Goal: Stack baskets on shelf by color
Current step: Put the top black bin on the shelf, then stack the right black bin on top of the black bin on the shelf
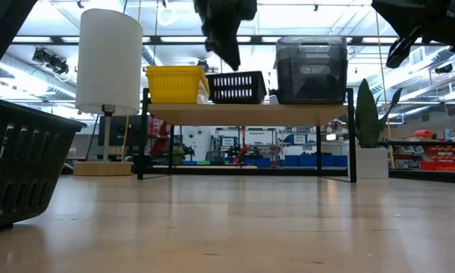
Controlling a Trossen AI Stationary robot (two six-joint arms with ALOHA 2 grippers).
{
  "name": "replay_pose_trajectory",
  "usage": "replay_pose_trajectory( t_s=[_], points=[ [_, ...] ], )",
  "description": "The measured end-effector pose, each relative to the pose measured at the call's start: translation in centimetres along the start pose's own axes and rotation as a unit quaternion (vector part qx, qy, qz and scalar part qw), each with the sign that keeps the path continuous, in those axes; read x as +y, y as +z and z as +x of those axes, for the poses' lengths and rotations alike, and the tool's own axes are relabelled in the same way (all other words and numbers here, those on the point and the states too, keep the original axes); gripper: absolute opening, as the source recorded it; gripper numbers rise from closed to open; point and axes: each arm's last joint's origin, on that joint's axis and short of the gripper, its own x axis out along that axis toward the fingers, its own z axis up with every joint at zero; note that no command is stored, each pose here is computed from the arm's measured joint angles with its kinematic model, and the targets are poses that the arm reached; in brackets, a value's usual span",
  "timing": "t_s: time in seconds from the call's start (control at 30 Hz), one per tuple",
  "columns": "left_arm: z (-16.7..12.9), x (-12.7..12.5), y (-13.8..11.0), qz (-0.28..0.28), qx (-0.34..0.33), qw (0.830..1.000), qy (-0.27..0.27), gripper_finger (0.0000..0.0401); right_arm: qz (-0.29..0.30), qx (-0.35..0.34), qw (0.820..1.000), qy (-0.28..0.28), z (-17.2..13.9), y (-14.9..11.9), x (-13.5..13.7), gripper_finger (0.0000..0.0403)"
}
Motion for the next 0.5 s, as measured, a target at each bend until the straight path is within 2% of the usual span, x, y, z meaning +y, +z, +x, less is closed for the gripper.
replay_pose_trajectory(
  t_s=[0.17, 0.3, 0.4, 0.5],
  points=[
    [-3.6, -2.1, 1.1, 0.025, -0.066, 0.997, -0.018, 0.0142, 0.0, 0.0, 1.0, 0.0, 0.0, 0.0, 0.0, 0.0016],
    [-7.0, -4.9, 0.5, 0.074, -0.1, 0.989, -0.081, 0.0139, 0.0, 0.0, 1.0, 0.0, 0.0, 0.0, 0.0, 0.0016],
    [-8.4, -7.1, -0.3, 0.082, -0.087, 0.981, -0.151, 0.0132, 0.0, 0.0, 1.0, 0.0, 0.0, 0.0, 0.0, 0.0016],
    [-9.1, -9.3, -1.5, 0.072, -0.049, 0.977, -0.195, 0.0124, 0.0, 0.0, 1.0, 0.0, 0.0, 0.0, 0.0, 0.0016]
  ],
)
